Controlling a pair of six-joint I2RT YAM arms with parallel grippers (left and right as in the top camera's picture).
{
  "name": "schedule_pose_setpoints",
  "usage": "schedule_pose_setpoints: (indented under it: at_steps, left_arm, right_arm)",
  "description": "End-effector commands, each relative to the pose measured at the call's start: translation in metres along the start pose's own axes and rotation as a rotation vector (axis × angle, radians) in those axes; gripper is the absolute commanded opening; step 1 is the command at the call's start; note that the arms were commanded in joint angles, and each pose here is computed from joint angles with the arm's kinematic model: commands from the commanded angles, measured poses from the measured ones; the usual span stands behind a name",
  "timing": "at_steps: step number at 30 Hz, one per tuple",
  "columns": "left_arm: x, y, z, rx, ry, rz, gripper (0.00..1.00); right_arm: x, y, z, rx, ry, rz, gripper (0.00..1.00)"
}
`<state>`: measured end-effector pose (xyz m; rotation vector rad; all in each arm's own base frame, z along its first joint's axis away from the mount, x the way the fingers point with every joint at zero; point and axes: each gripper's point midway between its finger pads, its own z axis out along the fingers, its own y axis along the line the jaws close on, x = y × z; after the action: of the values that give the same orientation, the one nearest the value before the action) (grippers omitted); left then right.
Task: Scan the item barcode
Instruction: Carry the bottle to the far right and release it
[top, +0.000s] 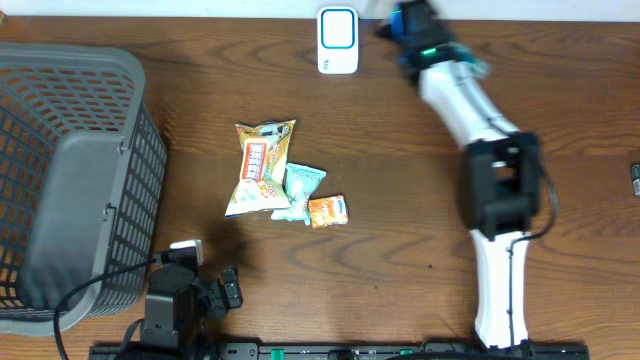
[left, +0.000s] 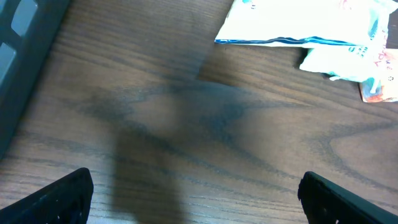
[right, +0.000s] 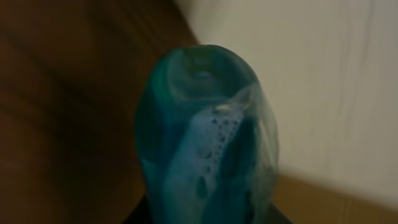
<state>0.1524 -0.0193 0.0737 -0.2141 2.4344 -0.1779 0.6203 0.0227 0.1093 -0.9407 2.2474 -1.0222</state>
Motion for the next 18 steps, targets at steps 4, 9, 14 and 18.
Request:
schedule_pose_setpoints:
  at_steps: [4,9,14,18]
  left_arm:
    - [-0.002,0.001,-0.001,-0.006,-0.006,0.009,0.98]
    - [-0.001,0.001,-0.001,-0.006,-0.006,0.009,0.98]
    - [-0.001,0.001,-0.001,-0.006,-0.006,0.009,0.98]
    - [-0.002,0.001,-0.001,-0.006,-0.006,0.009,0.98]
  right_arm:
    - [0.149,-0.094,0.031,0.053,0.251,0.324,0.01]
    - [0.254,-0.104,0.058,0.042,0.421,0.409,0.01]
    - [0.340,-0.104,0.069,0.040,0.535,0.586,0.02]
    - [0.376,-0.102,0.073,0.047,0.558,0.782,0.08]
